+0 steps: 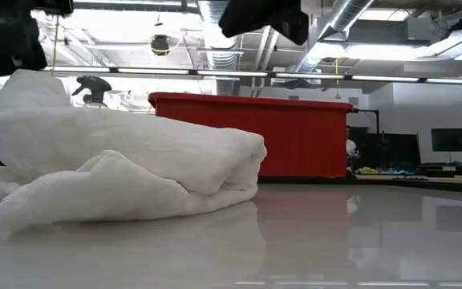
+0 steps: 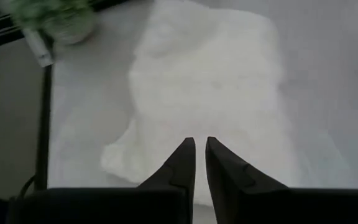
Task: Fold Laundry from Bin
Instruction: Fold the white blouse
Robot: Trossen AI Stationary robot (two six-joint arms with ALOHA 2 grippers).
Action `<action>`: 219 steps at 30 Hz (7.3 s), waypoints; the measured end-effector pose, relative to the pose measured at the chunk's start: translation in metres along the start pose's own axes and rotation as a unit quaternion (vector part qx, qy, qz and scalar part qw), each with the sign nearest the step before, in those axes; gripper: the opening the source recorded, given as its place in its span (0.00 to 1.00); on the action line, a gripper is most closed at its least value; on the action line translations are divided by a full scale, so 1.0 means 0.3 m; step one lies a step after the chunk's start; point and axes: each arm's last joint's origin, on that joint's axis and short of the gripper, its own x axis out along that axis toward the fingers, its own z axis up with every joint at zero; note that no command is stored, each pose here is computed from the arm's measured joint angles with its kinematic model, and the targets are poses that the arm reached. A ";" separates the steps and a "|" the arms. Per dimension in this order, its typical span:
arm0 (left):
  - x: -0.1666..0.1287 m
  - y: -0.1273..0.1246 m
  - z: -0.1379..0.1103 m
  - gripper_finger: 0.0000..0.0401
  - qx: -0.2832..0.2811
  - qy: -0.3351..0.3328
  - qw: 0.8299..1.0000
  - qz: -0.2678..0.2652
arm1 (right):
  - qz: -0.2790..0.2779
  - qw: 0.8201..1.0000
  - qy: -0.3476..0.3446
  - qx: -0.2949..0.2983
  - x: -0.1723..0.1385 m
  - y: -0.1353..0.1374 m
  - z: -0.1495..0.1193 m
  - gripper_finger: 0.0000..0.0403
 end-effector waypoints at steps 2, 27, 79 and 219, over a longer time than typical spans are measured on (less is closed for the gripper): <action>-0.024 0.000 0.005 0.00 0.003 -0.039 0.999 0.002 | 0.015 1.000 -0.012 -0.019 0.003 0.018 -0.009 0.20; -0.045 -0.031 0.052 0.20 0.191 -0.145 0.971 -0.006 | -0.031 0.983 0.045 -0.178 0.295 0.226 -0.169 0.68; -0.045 -0.019 0.052 0.21 0.172 -0.158 0.972 0.026 | 0.087 0.972 0.052 -0.212 0.287 0.300 -0.006 0.04; 0.441 0.046 0.073 0.00 0.182 0.019 0.972 0.147 | -0.072 0.983 0.172 -0.007 0.177 0.116 -0.348 0.67</action>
